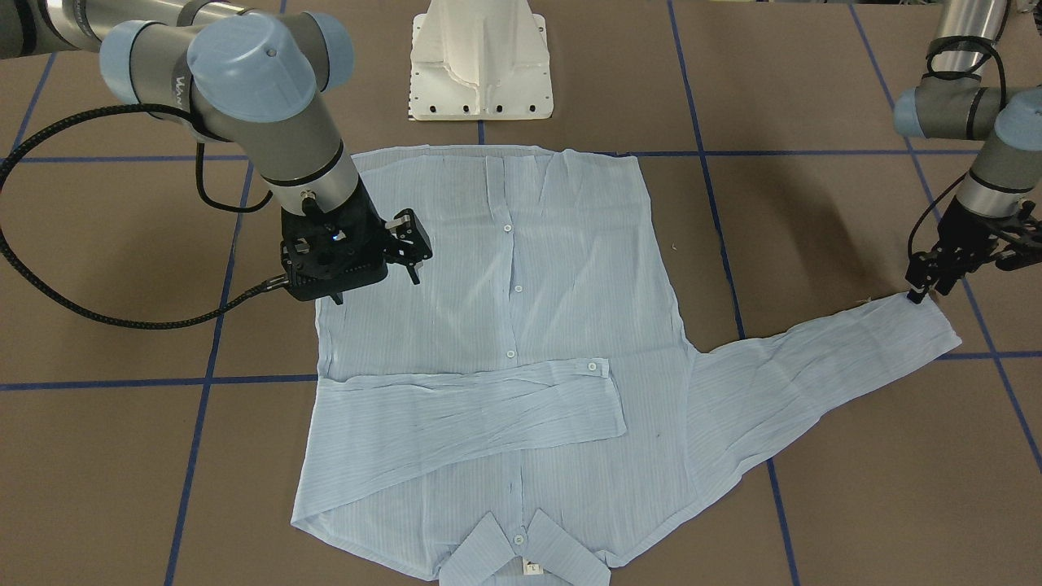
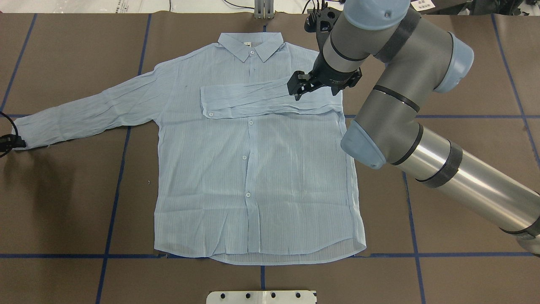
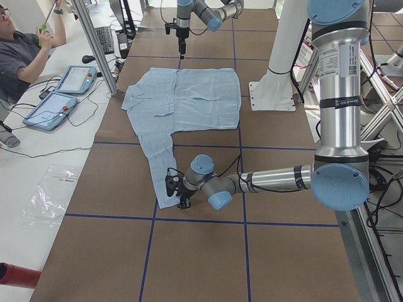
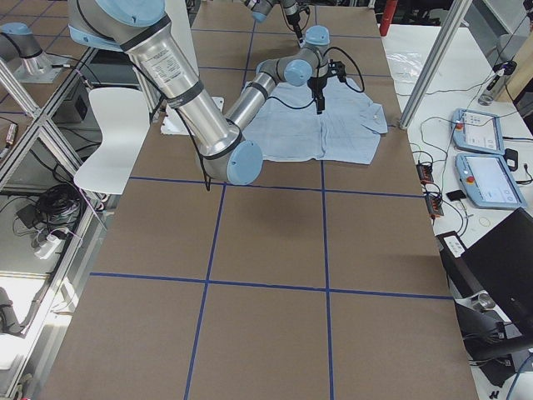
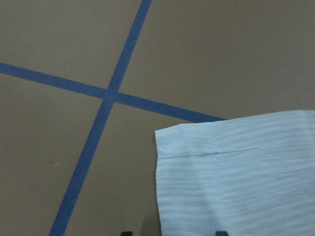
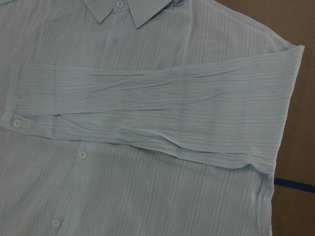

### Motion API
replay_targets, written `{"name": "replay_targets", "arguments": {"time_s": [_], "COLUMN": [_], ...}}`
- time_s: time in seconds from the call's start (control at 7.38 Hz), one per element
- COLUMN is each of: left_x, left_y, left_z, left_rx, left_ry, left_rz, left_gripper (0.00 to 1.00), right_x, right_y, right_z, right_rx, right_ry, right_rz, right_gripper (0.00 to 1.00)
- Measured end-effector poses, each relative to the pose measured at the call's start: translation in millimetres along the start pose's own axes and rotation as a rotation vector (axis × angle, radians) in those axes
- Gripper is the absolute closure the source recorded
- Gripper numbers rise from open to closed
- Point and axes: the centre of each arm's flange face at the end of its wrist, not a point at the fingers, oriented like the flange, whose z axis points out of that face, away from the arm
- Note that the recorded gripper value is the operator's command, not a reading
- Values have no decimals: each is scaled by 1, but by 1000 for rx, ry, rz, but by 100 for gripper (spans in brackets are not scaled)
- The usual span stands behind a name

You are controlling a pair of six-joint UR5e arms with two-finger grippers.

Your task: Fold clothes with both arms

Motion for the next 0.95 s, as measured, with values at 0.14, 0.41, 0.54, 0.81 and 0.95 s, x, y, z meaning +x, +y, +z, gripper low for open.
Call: {"name": "replay_targets", "arguments": {"time_s": [0.14, 0.41, 0.54, 0.81, 0.95], "left_x": [1, 2, 2, 8, 18], "left_y": [1, 2, 2, 1, -3], "left_z": [1, 0, 0, -5, -14], "left_rx": [-2, -3, -3, -1, 7], "left_ry": [1, 2, 2, 15, 35], "left_rz": [2, 5, 7, 12, 16], "left_gripper": [67, 100, 100, 100, 100], "right_x": [2, 3, 3, 4, 5], "right_y": [1, 1, 1, 0, 0], "right_z": [2, 2, 2, 1, 1], "right_rx": [-2, -2, -2, -1, -1], "right_ry": [3, 4, 4, 4, 3], "right_rz": [1, 2, 3, 3, 4], "right_gripper": [0, 0, 0, 0, 0]}}
